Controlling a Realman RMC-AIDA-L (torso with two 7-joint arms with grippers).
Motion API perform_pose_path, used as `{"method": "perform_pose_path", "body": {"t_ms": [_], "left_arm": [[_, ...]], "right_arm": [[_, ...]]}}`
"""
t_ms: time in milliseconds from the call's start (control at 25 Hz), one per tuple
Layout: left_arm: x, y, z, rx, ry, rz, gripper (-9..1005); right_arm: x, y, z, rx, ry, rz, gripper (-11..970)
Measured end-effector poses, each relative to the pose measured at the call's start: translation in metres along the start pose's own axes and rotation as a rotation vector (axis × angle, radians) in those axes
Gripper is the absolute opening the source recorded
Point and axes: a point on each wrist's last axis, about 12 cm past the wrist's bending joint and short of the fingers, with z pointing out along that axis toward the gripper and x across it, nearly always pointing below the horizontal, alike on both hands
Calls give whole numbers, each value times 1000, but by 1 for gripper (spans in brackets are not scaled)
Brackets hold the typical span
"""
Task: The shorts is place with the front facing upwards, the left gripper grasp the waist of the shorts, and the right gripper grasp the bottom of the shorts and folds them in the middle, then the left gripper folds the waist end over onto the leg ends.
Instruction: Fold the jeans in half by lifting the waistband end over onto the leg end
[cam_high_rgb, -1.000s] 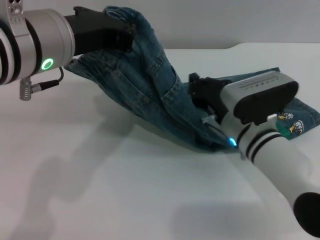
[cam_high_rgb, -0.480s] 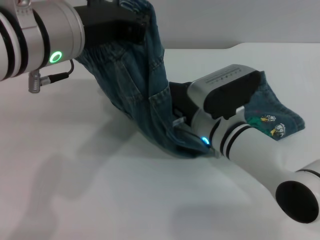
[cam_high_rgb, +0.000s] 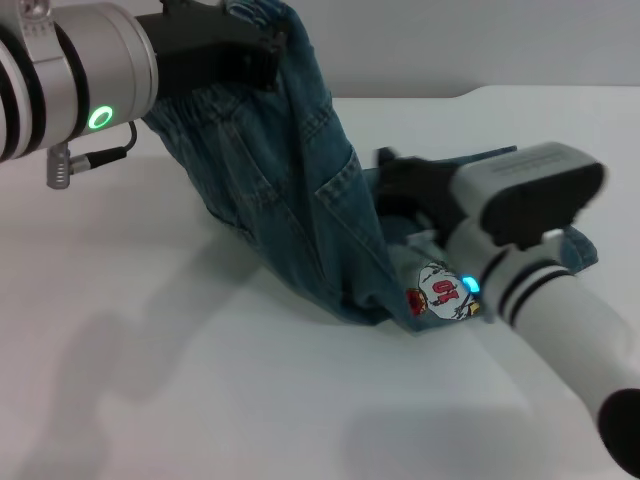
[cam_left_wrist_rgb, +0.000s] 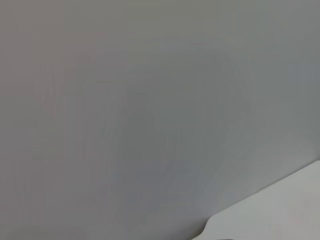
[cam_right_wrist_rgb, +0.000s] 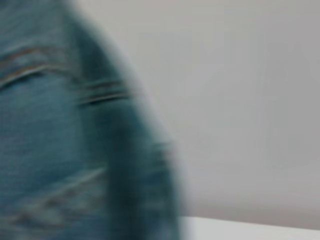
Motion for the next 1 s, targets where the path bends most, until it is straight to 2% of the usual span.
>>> {"method": "perform_pose_path", "body": {"t_ms": [40,80,240,360,720,960,1000], "left_arm": [[0,1,0,-4,0,-2,66],[1,2,-1,-7,0,-4,65],[1,7,-3,-23,-1,-10,65],[0,6,-3,-22,-7,-3,65],[-9,1,-2,9,-45,6,65],[-14,-2,-2,35,-79,7,65],[-15,-2,-2,38,-81,9,65]], "right_arm": [[1,-12,-10,77,-20,-7,-2],[1,-12,-10,77,-20,-7,-2],[2,-29,-22,167,-37,14,-2],[8,-33,-24,175,-3,24,-2],[10,-16,-8,81,58,40,-2],[1,8,13,-42,82,27,-1],[1,8,13,-42,82,27,-1]]}}
